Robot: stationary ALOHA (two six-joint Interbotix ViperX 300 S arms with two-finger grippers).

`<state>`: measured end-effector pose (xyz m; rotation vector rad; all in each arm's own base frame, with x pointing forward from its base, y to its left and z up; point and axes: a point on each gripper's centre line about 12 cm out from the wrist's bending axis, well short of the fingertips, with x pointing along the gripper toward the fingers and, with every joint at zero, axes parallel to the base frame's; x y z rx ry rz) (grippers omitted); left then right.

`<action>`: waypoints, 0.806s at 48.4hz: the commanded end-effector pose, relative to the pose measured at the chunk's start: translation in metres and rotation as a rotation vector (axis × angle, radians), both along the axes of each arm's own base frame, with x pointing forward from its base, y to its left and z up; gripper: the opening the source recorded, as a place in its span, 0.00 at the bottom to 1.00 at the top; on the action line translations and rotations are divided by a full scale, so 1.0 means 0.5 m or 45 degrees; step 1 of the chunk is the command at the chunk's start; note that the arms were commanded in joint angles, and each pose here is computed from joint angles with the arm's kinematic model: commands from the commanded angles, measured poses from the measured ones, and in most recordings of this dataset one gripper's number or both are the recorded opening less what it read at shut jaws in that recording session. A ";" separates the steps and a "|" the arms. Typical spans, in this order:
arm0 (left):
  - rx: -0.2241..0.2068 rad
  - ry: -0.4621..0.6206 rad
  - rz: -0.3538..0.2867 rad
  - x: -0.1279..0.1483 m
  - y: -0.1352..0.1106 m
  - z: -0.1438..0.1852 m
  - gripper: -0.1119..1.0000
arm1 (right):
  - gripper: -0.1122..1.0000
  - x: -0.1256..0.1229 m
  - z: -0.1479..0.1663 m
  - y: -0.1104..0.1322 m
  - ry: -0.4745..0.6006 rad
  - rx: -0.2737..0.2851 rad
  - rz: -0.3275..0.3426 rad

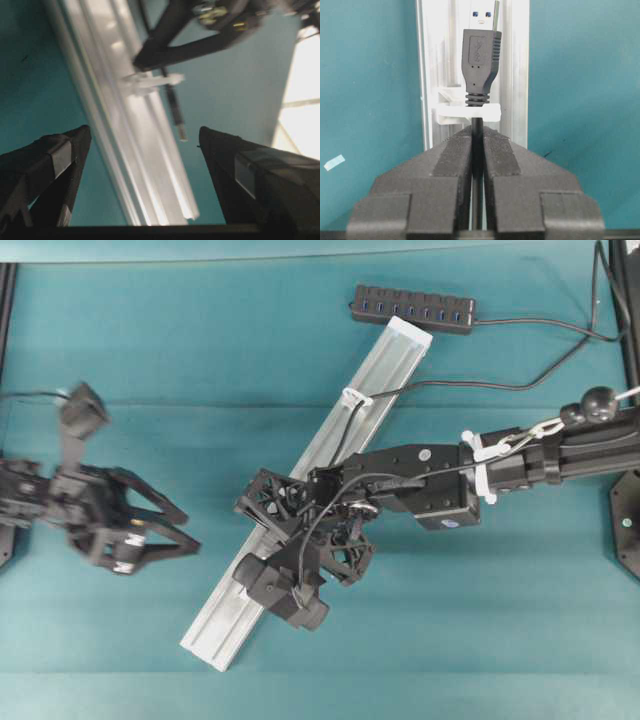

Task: Pass the USB cable through three rings with both arms.

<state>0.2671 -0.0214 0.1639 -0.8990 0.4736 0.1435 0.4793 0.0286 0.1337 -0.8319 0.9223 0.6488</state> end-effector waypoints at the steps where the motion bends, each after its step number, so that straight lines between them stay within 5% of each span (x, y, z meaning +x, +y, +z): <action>1: -0.001 -0.004 -0.015 0.034 -0.009 -0.011 0.95 | 0.15 0.003 0.003 -0.001 -0.009 0.005 -0.008; 20: 0.007 0.005 -0.111 0.128 -0.064 -0.044 0.95 | 0.15 0.004 0.003 -0.009 -0.009 0.020 -0.045; 39: 0.013 0.044 -0.120 0.134 -0.070 -0.066 0.94 | 0.15 0.003 0.004 -0.010 -0.004 0.031 -0.067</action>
